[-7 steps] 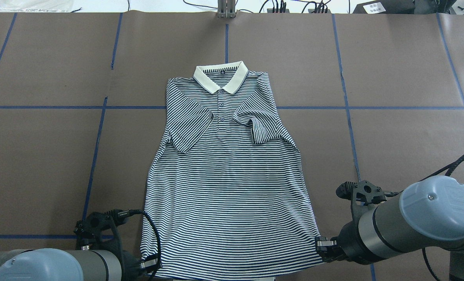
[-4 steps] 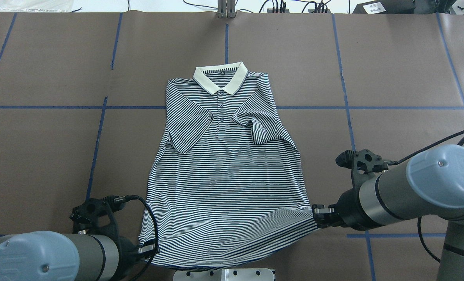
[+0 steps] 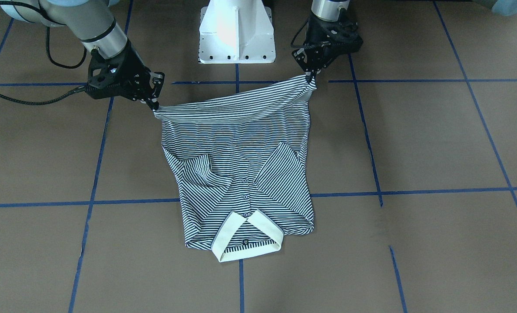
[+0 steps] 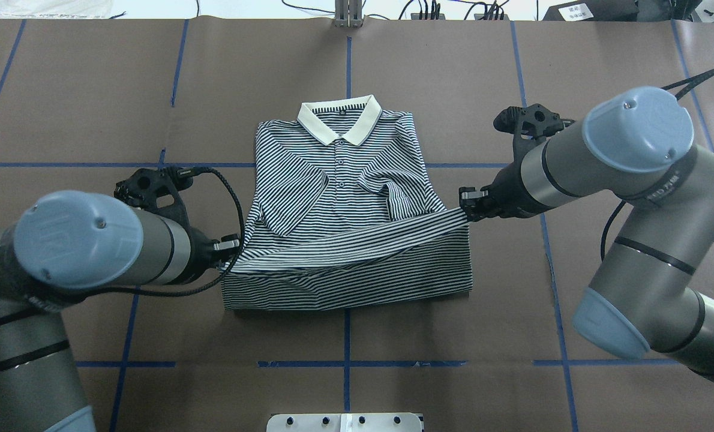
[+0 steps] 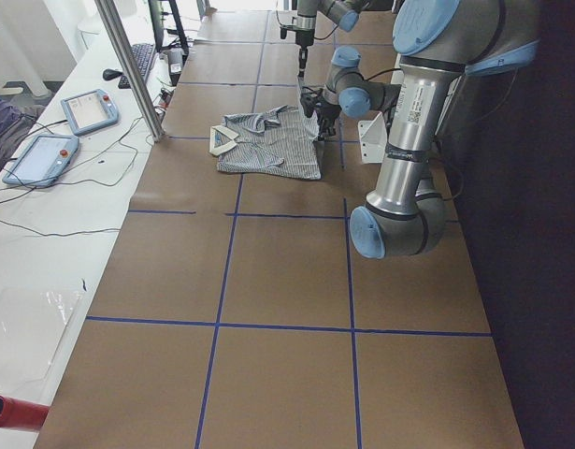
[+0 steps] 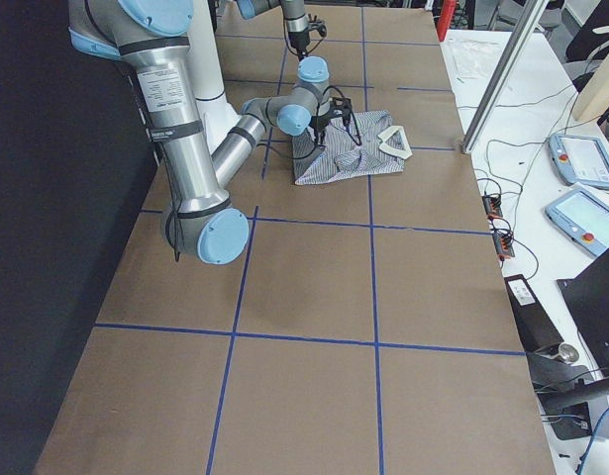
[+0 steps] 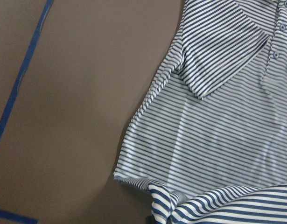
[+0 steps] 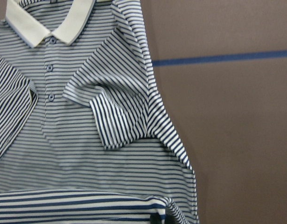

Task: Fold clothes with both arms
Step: 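Lift the hem with both grippers and fold it over toward the collar, then lay the hem down at the collar and open both grippers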

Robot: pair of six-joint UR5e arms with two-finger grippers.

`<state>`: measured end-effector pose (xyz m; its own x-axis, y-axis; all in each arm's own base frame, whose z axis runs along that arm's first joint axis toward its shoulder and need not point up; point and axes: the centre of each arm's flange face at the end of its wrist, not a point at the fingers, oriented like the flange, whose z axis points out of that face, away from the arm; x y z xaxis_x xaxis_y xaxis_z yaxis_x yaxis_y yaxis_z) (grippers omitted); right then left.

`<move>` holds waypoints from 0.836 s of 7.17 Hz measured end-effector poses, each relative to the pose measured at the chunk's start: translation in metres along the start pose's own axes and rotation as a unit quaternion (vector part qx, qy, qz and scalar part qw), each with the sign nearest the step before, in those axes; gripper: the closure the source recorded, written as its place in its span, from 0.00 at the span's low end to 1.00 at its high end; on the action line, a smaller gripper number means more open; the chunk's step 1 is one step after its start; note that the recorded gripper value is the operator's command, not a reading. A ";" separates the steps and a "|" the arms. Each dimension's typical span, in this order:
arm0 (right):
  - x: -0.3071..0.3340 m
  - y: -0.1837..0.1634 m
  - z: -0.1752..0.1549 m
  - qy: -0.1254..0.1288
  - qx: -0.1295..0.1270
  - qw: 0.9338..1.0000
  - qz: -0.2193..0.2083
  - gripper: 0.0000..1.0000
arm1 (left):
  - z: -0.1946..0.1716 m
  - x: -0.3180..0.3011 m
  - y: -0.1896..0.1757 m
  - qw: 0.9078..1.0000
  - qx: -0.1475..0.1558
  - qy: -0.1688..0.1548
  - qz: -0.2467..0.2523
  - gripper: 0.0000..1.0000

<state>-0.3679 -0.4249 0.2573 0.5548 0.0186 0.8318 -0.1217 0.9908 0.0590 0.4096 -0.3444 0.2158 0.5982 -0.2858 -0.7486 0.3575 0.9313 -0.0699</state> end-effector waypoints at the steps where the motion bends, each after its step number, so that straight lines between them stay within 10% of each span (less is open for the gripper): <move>1: -0.002 -0.031 0.008 0.010 0.013 1.000 0.009 1.00 | 0.019 0.006 -0.033 1.000 0.019 -0.006 -0.001 1.00; 6: -0.019 -0.177 0.087 0.022 0.050 0.998 0.041 1.00 | 0.104 0.016 -0.168 0.995 0.089 0.030 -0.026 1.00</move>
<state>-0.4284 -0.6126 0.2790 0.5758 0.1070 0.8106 -0.2486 0.9674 0.0489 0.4335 -0.5289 0.2840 0.5337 -0.3140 -0.7852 0.5114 0.8593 0.0039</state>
